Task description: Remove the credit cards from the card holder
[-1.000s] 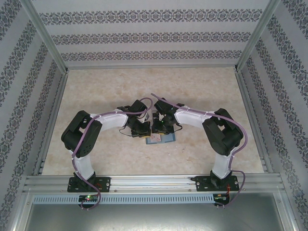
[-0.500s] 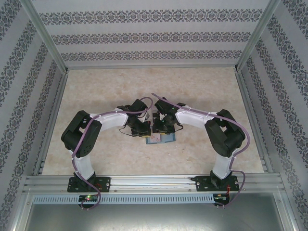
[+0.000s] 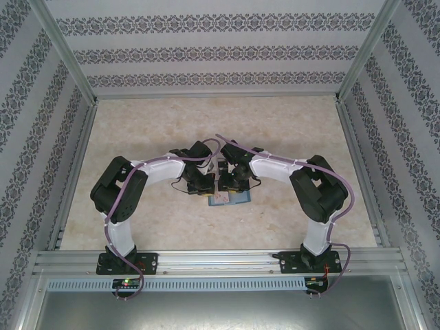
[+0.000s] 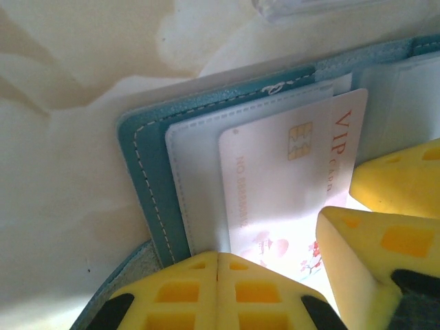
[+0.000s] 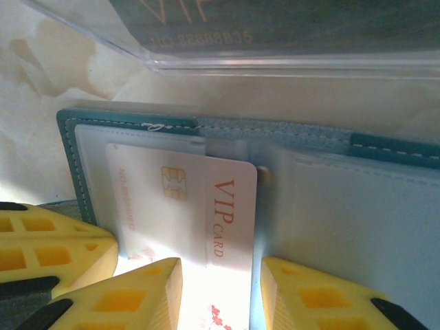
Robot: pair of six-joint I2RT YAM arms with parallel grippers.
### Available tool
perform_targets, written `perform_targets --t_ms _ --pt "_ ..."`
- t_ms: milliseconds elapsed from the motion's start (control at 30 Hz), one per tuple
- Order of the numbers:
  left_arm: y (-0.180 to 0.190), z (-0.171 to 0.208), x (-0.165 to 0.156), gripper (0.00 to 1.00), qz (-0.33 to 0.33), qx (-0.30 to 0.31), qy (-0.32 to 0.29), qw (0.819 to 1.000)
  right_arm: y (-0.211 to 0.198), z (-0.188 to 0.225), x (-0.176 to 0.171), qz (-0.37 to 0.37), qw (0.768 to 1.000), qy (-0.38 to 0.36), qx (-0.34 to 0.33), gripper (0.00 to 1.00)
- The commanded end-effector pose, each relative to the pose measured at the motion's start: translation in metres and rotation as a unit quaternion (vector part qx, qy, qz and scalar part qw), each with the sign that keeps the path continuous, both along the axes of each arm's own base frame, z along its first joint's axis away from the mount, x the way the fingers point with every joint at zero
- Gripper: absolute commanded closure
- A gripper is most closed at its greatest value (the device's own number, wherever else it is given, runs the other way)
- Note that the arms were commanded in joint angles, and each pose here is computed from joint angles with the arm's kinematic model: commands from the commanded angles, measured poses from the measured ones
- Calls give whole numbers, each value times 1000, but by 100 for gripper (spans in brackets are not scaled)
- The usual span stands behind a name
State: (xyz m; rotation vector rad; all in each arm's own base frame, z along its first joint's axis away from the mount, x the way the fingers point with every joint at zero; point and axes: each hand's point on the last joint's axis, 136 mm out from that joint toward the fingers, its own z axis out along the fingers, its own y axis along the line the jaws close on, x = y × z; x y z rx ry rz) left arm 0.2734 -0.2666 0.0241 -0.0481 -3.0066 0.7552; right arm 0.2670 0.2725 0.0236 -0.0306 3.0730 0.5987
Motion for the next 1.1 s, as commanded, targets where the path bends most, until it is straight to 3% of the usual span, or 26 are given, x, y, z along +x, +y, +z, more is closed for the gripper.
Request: perform_targets --t_ms 0,433,1067 --pt "16 -19 -13 100 -14 51 24 998 -2 -9 -6 7 1000 14 -9 63" --pt "14 -24 -17 100 -26 57 33 997 11 5 0 -25 996 9 90 73" --pt "13 -23 -16 100 -30 60 33 997 14 24 4 -33 990 -7 134 91"
